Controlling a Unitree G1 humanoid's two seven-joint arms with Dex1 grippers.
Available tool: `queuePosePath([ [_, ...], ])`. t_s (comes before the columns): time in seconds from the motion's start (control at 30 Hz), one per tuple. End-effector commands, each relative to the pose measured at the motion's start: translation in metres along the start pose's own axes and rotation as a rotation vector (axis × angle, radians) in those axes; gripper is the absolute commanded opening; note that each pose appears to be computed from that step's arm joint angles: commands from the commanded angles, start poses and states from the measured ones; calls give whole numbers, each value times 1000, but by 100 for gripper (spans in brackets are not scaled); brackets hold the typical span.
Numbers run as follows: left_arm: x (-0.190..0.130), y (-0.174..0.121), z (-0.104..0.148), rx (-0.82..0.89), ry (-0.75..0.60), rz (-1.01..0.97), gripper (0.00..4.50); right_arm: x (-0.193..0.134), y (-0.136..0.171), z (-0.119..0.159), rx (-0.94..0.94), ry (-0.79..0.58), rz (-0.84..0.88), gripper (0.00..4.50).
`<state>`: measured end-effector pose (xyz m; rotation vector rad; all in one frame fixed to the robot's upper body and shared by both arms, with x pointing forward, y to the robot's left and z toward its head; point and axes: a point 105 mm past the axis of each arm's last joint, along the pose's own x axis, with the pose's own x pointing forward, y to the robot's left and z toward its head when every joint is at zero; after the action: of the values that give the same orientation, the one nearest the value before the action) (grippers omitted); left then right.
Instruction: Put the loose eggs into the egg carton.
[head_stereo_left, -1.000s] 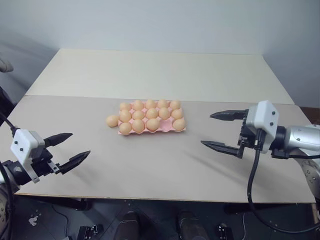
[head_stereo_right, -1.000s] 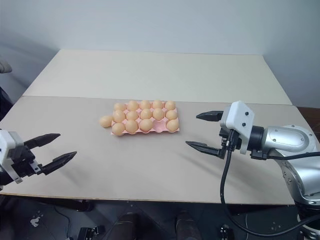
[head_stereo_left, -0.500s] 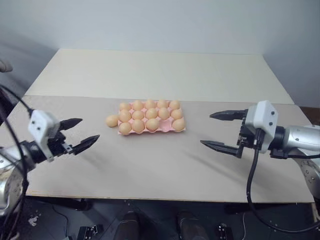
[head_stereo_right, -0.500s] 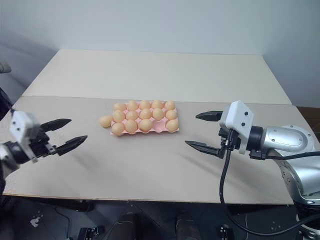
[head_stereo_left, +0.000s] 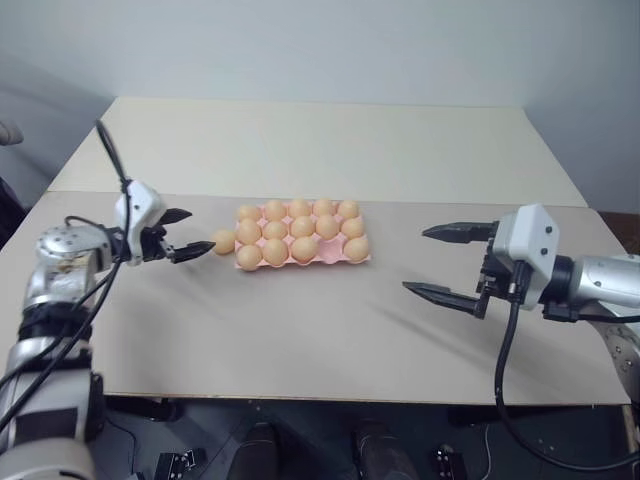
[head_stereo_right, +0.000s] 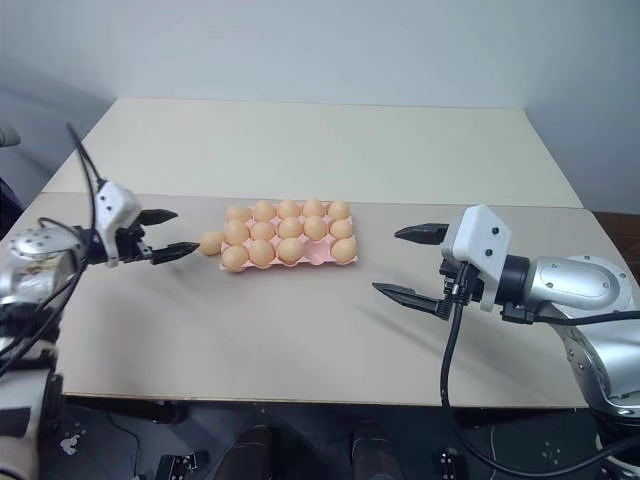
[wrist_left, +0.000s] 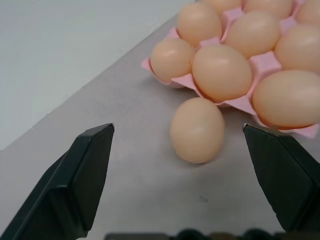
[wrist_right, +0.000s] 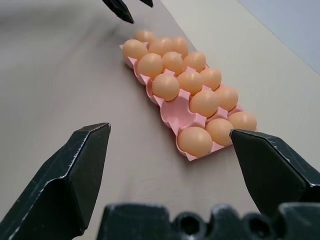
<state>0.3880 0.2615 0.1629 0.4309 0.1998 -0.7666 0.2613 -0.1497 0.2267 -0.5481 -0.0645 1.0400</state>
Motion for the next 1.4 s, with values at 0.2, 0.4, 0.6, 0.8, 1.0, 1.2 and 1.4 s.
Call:
queuePosePath([
  [0.2, 15, 1, 10, 43, -5, -75, 446, -11, 1, 12, -41, -2, -42, 450],
  [0.4, 24, -5, -5, 63, 64, -89, 446, -13, 1, 13, -41, 0, -49, 450],
  [0.6, 33, -6, -7, 47, 58, -58, 381, -13, 1, 14, -41, -2, -48, 450],
  [0.8, 26, -2, -1, 42, 35, -55, 189, -12, 1, 15, -38, -3, -46, 450],
  [1.0, 6, 8, 2, 41, 23, -44, 189, -9, 2, 15, -33, -11, -44, 450],
  [1.2, -30, 18, 24, 82, -20, -77, 189, -7, 2, 15, -32, -20, -42, 450],
  [1.4, -21, -2, 76, 134, -190, -199, 189, -6, 1, 13, -27, -19, -37, 450],
])
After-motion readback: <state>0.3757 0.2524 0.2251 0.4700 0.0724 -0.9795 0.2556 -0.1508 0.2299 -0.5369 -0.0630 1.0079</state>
